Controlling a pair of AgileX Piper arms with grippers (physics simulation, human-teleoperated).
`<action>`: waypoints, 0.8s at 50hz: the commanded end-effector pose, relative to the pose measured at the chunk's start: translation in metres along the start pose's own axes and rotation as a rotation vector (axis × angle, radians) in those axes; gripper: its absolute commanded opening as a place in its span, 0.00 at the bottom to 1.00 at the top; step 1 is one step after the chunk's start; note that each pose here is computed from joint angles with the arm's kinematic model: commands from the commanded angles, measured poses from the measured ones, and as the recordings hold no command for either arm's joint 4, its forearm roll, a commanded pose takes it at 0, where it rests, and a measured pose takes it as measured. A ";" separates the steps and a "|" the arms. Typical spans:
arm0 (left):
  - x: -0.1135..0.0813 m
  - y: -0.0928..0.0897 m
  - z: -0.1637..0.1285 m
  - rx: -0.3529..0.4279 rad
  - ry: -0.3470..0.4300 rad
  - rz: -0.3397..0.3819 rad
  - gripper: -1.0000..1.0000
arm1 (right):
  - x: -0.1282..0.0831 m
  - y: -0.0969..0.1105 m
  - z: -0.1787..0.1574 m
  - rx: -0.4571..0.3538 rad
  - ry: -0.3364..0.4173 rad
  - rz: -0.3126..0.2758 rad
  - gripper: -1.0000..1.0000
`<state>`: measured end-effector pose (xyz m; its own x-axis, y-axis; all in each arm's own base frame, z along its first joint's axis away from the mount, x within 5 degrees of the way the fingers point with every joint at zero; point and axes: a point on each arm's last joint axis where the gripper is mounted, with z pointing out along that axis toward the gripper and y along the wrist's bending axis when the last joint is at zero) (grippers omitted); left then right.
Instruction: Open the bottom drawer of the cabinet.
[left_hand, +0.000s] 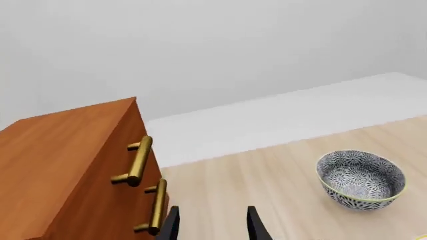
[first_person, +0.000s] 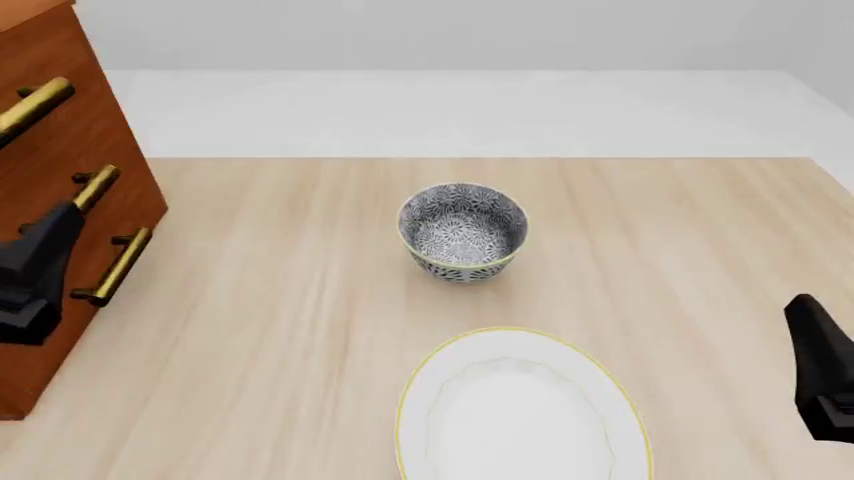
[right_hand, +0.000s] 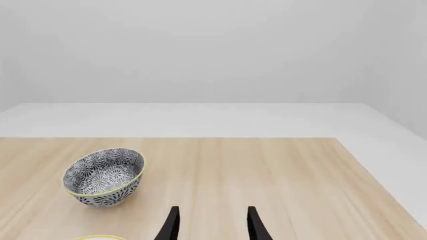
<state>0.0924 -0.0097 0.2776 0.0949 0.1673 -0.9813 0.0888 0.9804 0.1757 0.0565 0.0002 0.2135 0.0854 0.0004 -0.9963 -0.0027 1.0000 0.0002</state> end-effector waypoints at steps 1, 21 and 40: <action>-0.027 -0.001 0.022 0.063 0.038 0.142 1.00 | 0.000 0.000 0.000 -0.001 0.000 0.000 1.00; -0.031 -0.009 0.049 0.195 0.214 0.407 1.00 | 0.000 0.000 0.000 -0.002 0.000 0.000 1.00; -0.015 -0.020 0.050 0.361 0.324 0.664 1.00 | 0.000 0.000 0.000 -0.002 0.000 0.000 1.00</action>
<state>0.1358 -0.0336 0.3035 -0.0462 0.6823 -0.7296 0.3564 0.6936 0.6261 0.0562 0.0002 0.2135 0.0855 0.0002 -0.9963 -0.0043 1.0000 -0.0002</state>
